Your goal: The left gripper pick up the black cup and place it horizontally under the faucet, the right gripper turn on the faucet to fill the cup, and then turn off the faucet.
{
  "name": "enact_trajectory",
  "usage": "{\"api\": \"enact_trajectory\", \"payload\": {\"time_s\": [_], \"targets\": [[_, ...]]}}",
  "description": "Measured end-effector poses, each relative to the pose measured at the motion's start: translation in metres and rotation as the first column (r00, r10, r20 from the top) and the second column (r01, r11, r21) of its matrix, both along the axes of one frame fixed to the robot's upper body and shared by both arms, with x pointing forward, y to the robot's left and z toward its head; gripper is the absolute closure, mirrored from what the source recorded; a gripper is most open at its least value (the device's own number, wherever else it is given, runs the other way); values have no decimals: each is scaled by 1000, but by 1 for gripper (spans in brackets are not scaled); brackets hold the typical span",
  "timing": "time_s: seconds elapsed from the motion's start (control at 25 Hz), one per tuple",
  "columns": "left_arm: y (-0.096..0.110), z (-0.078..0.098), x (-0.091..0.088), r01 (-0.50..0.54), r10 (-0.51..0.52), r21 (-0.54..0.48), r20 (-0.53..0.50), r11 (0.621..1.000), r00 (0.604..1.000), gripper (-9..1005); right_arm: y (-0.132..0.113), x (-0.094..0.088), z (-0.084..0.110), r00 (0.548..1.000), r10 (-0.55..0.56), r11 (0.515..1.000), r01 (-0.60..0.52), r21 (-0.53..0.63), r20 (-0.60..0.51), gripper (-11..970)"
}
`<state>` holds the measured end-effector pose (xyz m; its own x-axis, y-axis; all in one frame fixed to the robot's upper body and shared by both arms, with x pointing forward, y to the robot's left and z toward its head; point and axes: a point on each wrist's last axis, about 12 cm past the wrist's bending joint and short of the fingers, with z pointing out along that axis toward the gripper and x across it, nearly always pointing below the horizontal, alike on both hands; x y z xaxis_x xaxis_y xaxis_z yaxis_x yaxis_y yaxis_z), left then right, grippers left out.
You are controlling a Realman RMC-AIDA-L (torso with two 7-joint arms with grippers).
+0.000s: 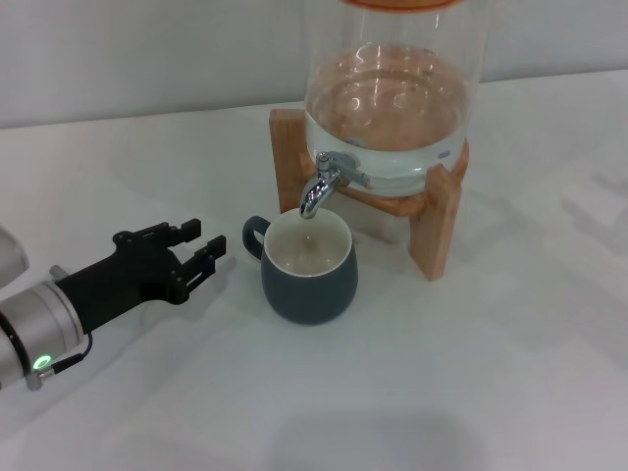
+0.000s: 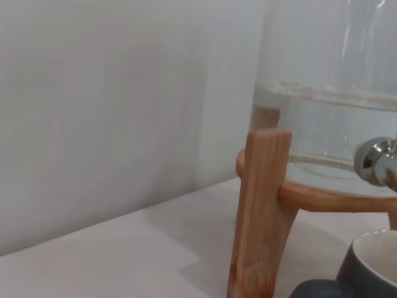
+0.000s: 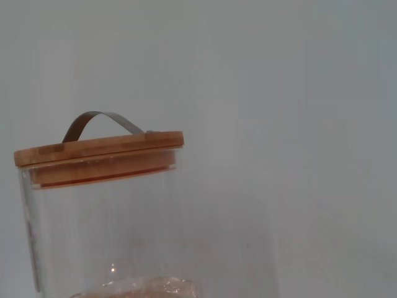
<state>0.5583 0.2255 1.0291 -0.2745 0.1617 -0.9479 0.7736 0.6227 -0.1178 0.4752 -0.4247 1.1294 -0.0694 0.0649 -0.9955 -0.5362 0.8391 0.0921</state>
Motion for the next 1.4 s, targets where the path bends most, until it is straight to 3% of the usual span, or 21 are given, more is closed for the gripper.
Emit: {"api": "enact_trajectory", "payload": {"time_s": [0.12,0.28,0.6,0.96,1.08,1.4], "targets": [[7,2,-6,0,1,-34,19,999,1000,509,0,0,-1,1000,1,1000,-1,5,-3,239],[26,11,-23,-16,29,-151,83,988,996,501,-1,-3,-3,1000,-8,1000,8,12,-6,239],[81,33,-57,-176,281,-394,227,902,932,484,0,-8,-3,1000,14,1000,-14,28,-9,239],[92,39,-57,-235,368,-475,209,848,906,465,23,-19,3,973,222,975,-219,47,-58,239],[95,41,-56,-248,389,-496,202,832,899,253,41,-19,1,946,314,949,-312,40,-82,239],[99,39,-54,-293,422,-495,170,818,891,257,84,-9,0,865,496,868,-493,49,-76,239]]}}
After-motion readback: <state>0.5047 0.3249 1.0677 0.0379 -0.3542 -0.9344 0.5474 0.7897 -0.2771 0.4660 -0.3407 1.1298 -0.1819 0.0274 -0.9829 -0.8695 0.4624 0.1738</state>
